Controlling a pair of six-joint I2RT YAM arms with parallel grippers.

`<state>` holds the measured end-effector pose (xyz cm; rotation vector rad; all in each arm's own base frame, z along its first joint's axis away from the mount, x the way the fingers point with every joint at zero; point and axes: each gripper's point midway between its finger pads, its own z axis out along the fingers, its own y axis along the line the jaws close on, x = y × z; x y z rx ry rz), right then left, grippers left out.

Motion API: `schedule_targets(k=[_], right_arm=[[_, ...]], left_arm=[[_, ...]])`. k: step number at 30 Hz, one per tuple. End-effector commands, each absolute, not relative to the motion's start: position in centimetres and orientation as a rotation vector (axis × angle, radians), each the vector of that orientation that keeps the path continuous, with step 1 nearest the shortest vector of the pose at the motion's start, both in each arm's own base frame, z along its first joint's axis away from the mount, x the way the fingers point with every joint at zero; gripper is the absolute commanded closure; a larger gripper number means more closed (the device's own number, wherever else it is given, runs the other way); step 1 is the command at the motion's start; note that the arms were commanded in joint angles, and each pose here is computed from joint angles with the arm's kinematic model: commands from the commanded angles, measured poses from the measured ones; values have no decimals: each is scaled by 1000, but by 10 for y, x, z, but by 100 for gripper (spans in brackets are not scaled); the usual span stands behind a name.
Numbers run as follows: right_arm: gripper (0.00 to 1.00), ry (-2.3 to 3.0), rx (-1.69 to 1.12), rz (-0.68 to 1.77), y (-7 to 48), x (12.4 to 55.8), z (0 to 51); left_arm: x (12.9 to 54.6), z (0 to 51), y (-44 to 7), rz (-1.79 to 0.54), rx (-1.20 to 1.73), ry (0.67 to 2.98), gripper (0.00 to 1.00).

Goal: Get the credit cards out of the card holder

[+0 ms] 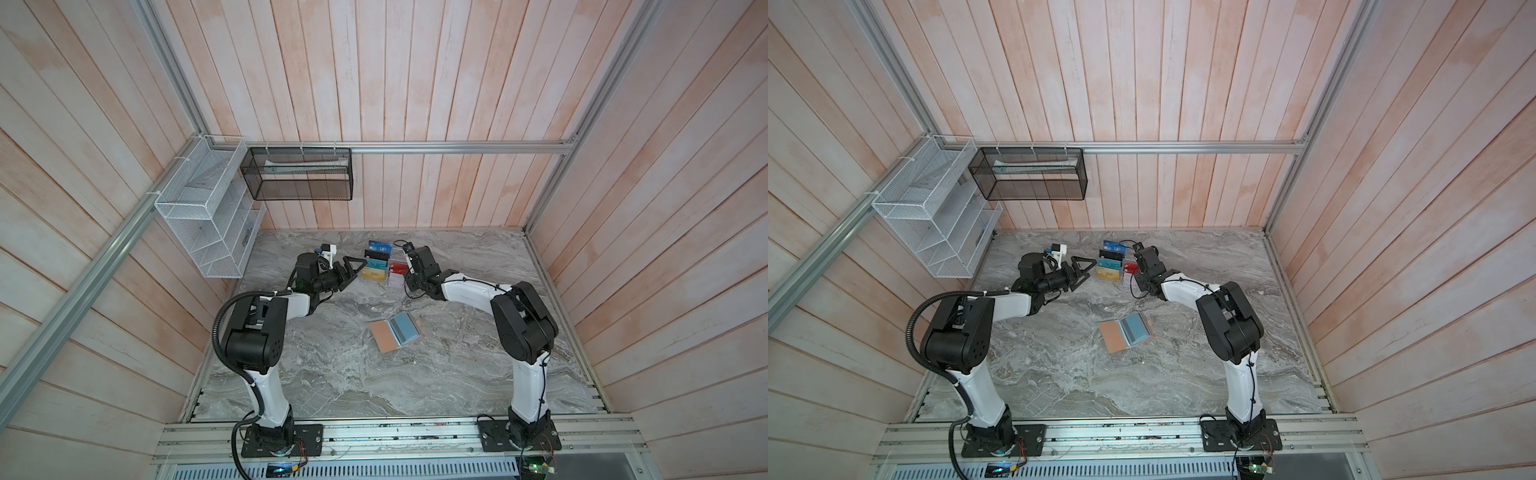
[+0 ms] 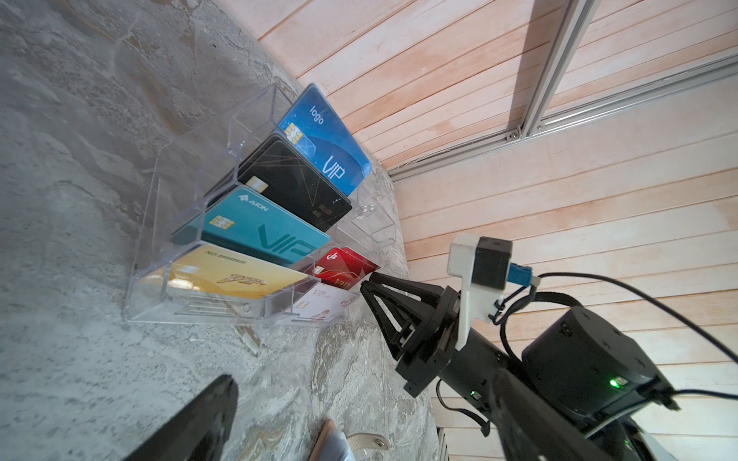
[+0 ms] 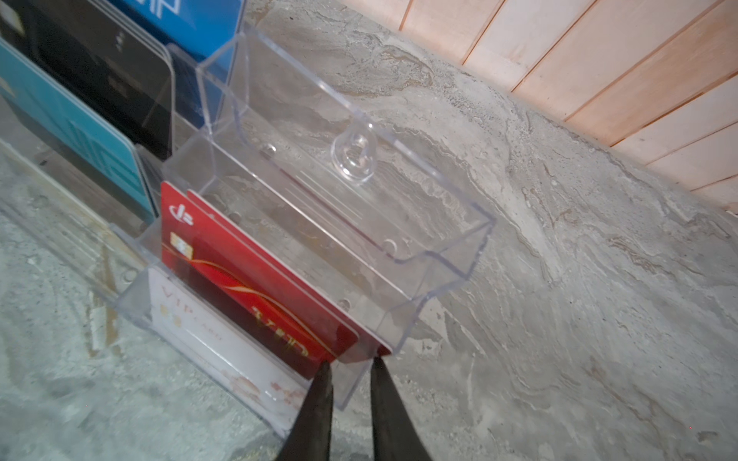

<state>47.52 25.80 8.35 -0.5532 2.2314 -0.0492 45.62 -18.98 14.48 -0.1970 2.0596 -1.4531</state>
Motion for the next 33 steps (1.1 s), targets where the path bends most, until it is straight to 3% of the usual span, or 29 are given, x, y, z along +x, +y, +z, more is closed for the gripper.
schedule_targets(k=[1,8,13,18,23,28,33], right_arm=[[80,2221,-523,-30,255,480,92],[73,2168,-439,159,248,468,134],[54,2141,-286,292,222,474,162],[27,2136,-174,401,204,489,168],[12,2151,-161,542,214,502,162],[2,2124,-130,760,224,510,162],[2,2105,-141,889,235,521,159]], left_arm=[[454,140,-193,-1466,-176,2059,0],[466,148,-190,-1431,-174,2035,0],[490,157,-184,-1318,-134,2029,0],[514,153,-182,-1275,-116,2010,0],[529,146,-186,-1291,-96,1995,0],[537,141,-190,-1320,-52,1975,0],[544,135,-194,-1343,-36,1966,0]])
